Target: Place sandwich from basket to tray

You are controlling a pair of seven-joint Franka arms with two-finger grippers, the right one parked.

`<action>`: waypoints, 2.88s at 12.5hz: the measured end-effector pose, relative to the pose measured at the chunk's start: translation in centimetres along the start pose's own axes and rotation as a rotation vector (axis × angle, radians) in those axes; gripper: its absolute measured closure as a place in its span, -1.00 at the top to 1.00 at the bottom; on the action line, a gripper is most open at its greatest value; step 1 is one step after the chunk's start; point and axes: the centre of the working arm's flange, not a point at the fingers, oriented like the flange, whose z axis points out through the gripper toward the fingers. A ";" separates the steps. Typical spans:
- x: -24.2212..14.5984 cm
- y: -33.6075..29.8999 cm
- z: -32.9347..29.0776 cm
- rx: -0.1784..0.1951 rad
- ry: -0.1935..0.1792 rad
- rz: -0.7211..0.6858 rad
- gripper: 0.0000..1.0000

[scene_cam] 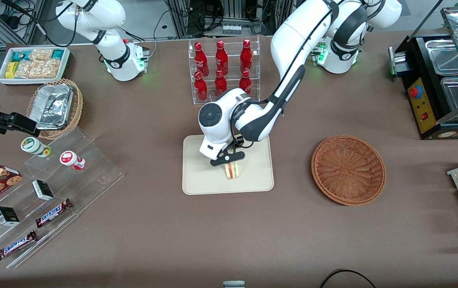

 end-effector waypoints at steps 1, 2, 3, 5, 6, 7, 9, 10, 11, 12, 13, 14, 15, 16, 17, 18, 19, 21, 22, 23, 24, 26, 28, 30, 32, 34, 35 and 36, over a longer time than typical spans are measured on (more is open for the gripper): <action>0.2 0.1 -0.7 -0.010 0.007 -0.001 0.35; 0.5 0.1 -1.6 -0.023 0.015 0.002 0.57; 0.9 0.1 -2.7 -0.036 0.025 0.013 0.84; 1.3 -0.3 -4.8 -0.052 0.038 0.033 1.00; 1.4 -0.6 -5.9 -0.052 0.041 0.043 1.00; 1.4 -1.0 -7.0 -0.043 0.040 0.051 1.00; 1.7 -2.1 -9.5 -0.030 0.046 0.049 1.00; 2.9 -3.4 -10.9 -0.026 0.048 0.026 1.00; 4.9 -5.3 -12.3 -0.024 0.046 0.012 1.00; 6.9 -7.5 -13.4 -0.025 0.038 0.024 1.00; 8.6 -9.8 -14.2 -0.031 0.023 0.056 1.00; 10.1 -12.1 -14.8 -0.033 0.010 0.087 1.00; 11.4 -14.3 -15.2 -0.032 0.001 0.114 1.00; 12.5 -16.5 -15.5 -0.030 -0.008 0.138 1.00; 13.3 -18.5 -15.7 -0.031 -0.022 0.167 1.00; 14.0 -20.6 -15.9 -0.039 -0.040 0.205 1.00; 14.8 -22.9 -16.0 -0.049 -0.058 0.248 1.00; 16.1 -27.5 -16.1 -0.056 -0.078 0.307 1.00; 16.6 -29.9 -16.3 -0.055 -0.087 0.328 1.00; 16.9 -32.2 -16.8 -0.052 -0.103 0.348 1.00; 17.0 -34.3 -17.5 -0.049 -0.120 0.361 1.00; 17.2 -38.2 -19.7 -0.049 -0.141 0.371 1.00; 16.9 -42.2 -22.4 -0.053 -0.150 0.365 1.00; 16.1 -45.6 -25.2 -0.053 -0.144 0.336 1.00; 15.2 -48.1 -27.6 -0.031 -0.124 0.312 1.00; 14.2 -49.6 -29.3 -0.023 -0.119 0.293 1.00; 13.6 -50.0 -30.0 -0.020 -0.119 0.289 1.00; 13.1 -50.2 -30.6 -0.018 -0.117 0.288 1.00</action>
